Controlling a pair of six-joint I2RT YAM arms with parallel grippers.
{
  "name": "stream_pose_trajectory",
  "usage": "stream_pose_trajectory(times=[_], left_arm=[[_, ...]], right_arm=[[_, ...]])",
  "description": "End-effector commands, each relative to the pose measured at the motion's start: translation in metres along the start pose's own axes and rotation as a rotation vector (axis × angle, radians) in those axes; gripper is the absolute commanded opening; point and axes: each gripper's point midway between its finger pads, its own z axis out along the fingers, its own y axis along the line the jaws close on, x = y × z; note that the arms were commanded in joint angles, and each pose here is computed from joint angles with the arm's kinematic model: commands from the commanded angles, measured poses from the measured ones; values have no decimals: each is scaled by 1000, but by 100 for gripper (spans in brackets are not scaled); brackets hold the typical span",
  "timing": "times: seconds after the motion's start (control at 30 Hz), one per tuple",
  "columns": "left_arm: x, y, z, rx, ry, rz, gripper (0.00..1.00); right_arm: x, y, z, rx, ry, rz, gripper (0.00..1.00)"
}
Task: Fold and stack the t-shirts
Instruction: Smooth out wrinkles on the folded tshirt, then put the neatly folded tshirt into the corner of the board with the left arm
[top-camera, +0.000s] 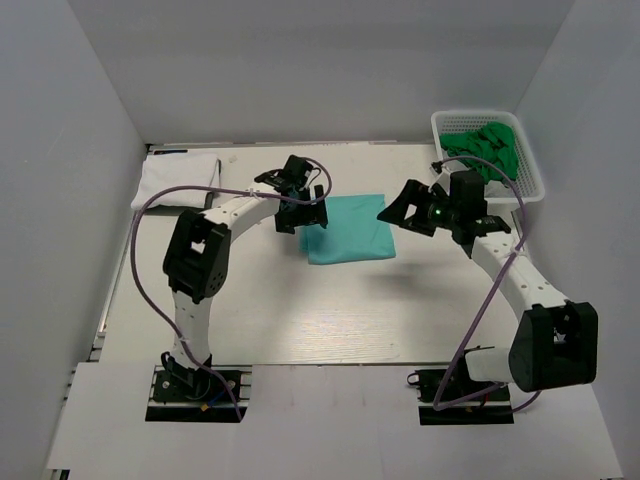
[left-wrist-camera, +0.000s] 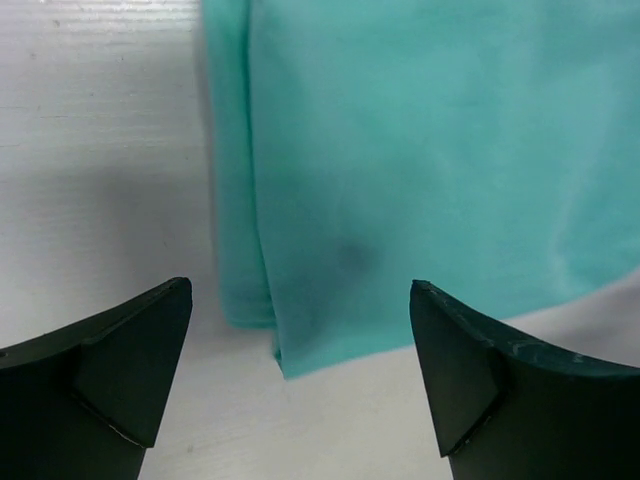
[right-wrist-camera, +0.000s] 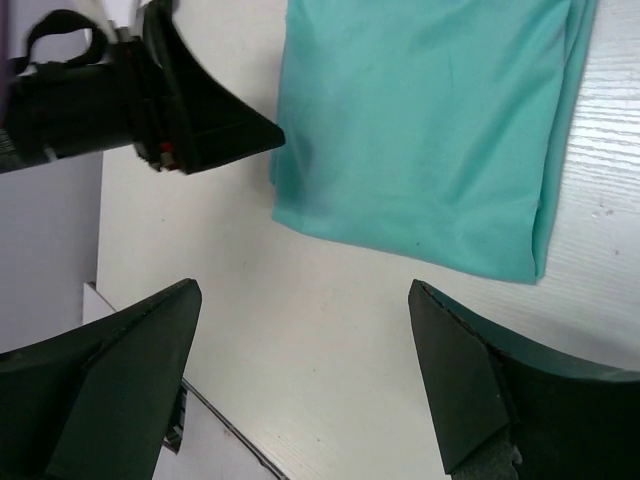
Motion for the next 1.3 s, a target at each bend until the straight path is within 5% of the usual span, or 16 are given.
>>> stream_pose_trajectory(times=[0.0, 0.33, 0.47, 0.73, 1.03, 1.27], left_arm=[[-4, -1, 13, -9, 2, -33, 100], [0, 3, 59, -15, 7, -42, 100], [17, 1, 71, -31, 51, -14, 91], [36, 14, 90, -54, 103, 7, 60], [47, 41, 105, -192, 195, 83, 4], [-11, 29, 53, -196, 6, 213, 0]], right_arm=[[5, -4, -12, 50, 2, -36, 90], [9, -4, -24, 73, 5, -55, 90], [9, -7, -25, 93, 7, -54, 90], [-2, -8, -33, 140, -41, -65, 90], [-32, -25, -63, 341, -154, -122, 90], [-30, -28, -70, 356, -161, -114, 90]])
